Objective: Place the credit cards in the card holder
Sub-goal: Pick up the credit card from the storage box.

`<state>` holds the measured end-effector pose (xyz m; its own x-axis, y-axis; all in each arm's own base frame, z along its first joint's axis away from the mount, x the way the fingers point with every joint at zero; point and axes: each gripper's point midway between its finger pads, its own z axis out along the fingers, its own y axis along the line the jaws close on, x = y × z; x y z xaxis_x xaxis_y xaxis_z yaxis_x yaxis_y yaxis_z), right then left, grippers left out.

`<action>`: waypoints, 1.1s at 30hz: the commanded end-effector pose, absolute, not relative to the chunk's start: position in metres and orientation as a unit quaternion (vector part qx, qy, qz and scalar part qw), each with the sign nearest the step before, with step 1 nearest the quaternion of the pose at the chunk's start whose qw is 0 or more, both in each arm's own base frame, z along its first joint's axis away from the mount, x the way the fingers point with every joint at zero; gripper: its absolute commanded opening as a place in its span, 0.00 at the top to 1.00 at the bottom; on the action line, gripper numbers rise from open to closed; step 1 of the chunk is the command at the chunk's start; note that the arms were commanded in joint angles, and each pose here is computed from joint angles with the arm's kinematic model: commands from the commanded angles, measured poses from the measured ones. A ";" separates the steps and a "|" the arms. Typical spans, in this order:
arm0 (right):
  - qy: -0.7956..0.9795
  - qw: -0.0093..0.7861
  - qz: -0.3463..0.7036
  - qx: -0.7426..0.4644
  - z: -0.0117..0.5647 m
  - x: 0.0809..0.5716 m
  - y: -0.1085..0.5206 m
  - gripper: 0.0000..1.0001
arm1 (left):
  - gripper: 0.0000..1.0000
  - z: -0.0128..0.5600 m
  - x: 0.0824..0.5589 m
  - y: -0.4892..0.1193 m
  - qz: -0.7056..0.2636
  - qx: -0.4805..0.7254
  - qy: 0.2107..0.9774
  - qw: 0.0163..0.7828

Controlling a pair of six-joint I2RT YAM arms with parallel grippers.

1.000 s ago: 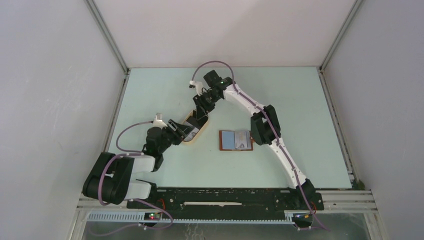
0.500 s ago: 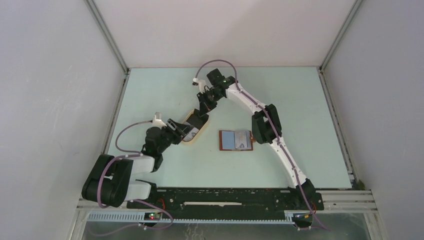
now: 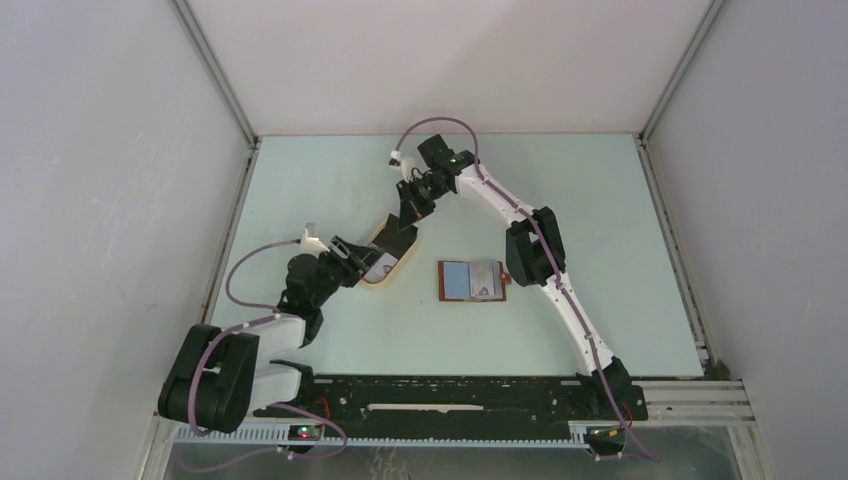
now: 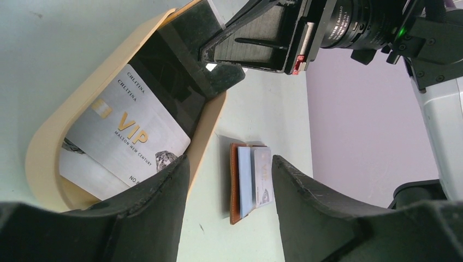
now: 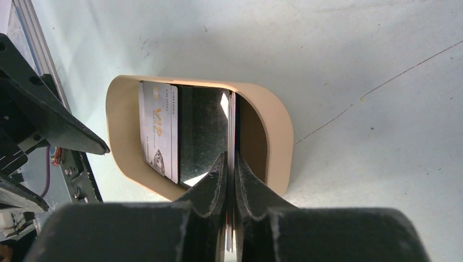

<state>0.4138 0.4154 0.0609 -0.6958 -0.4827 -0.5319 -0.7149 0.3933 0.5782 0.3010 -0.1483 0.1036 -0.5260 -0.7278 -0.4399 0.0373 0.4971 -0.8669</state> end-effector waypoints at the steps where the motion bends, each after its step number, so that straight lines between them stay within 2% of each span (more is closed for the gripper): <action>1: 0.805 0.166 0.439 -0.363 0.099 0.417 0.421 0.87 | 0.38 0.101 0.298 -0.143 -0.433 -0.221 0.756 0.439; 22: 0.807 0.139 0.462 -0.342 0.086 0.417 0.418 0.78 | 0.38 0.098 0.295 -0.141 -0.428 -0.223 0.758 0.438; 33: 0.808 0.138 0.464 -0.336 0.086 0.420 0.414 0.78 | 0.38 0.098 0.295 -0.141 -0.428 -0.224 0.758 0.438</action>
